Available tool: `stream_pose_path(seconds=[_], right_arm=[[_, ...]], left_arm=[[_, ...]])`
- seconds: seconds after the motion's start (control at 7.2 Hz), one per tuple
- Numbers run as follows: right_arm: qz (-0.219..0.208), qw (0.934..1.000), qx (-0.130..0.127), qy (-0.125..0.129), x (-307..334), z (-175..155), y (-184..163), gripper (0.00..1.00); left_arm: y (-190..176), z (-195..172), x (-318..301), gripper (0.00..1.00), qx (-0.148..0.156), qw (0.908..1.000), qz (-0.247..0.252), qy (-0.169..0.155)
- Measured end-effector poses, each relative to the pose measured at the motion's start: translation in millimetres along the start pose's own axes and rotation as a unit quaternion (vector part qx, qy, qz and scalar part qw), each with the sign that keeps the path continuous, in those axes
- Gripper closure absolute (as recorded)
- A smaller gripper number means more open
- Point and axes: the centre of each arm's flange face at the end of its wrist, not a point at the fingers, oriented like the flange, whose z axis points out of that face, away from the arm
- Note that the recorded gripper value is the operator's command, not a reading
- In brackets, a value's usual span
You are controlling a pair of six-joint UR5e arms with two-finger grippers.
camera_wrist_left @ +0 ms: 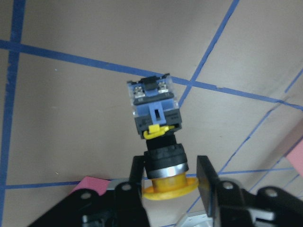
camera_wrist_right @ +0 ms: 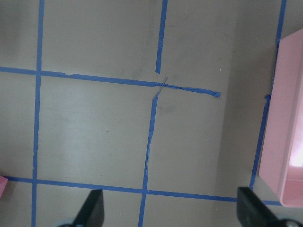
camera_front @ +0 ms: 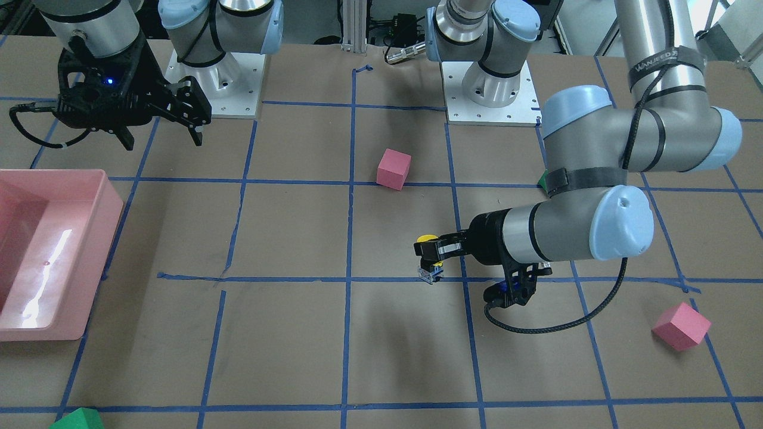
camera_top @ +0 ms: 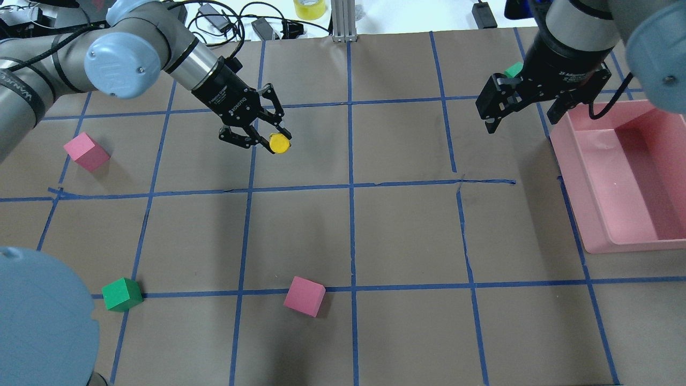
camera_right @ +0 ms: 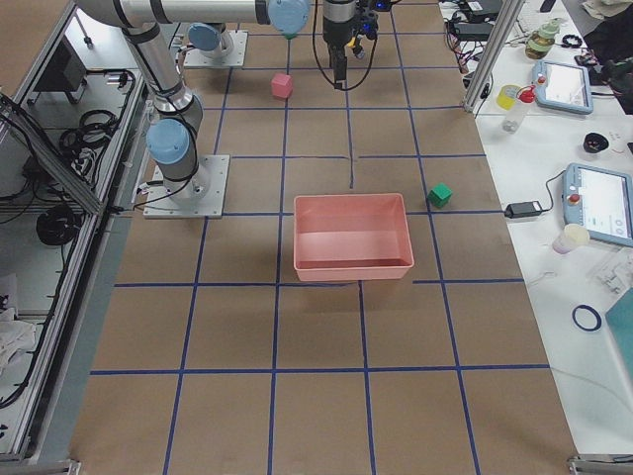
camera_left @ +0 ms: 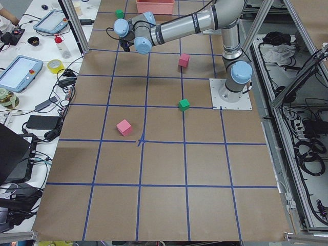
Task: Align button upright
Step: 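Lift the switch and rotate the left wrist to turn it upright, then lower the switch cap-down onto the table with the left gripper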
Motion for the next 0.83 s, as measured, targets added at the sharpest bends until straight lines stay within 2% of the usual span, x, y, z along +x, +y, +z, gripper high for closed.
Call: stream_pose_path(seconds=[0.28, 0.42, 0.56, 0.69, 0.83], right_arm=[[0.000, 1.0000, 0.003, 0.000, 0.0, -0.7, -0.7, 0.00], [0.000, 1.0000, 0.004, -0.001, -0.1, -0.5, -1.1, 0.00], [0.001, 1.0000, 0.004, -0.001, -0.3, -0.4, -1.3, 0.00], [0.001, 1.0000, 0.003, -0.001, -0.6, 0.1, -1.6, 0.00], [0.001, 1.0000, 0.003, -0.002, -0.8, 0.6, -1.7, 0.00]], left_arm=[[-26.4, 14.2, -35.2, 1.00, -0.043, 0.9932, -0.057, 0.093], [-35.8, 17.9, -46.1, 1.00, -0.063, 0.9839, -0.090, 0.141], [-43.8, 20.2, -55.3, 1.00, -0.084, 0.9707, -0.127, 0.185], [-50.3, 24.5, -63.9, 1.00, -0.100, 0.9599, -0.159, 0.208], [-54.7, 31.9, -71.6, 1.00, -0.116, 0.9495, -0.197, 0.215]])
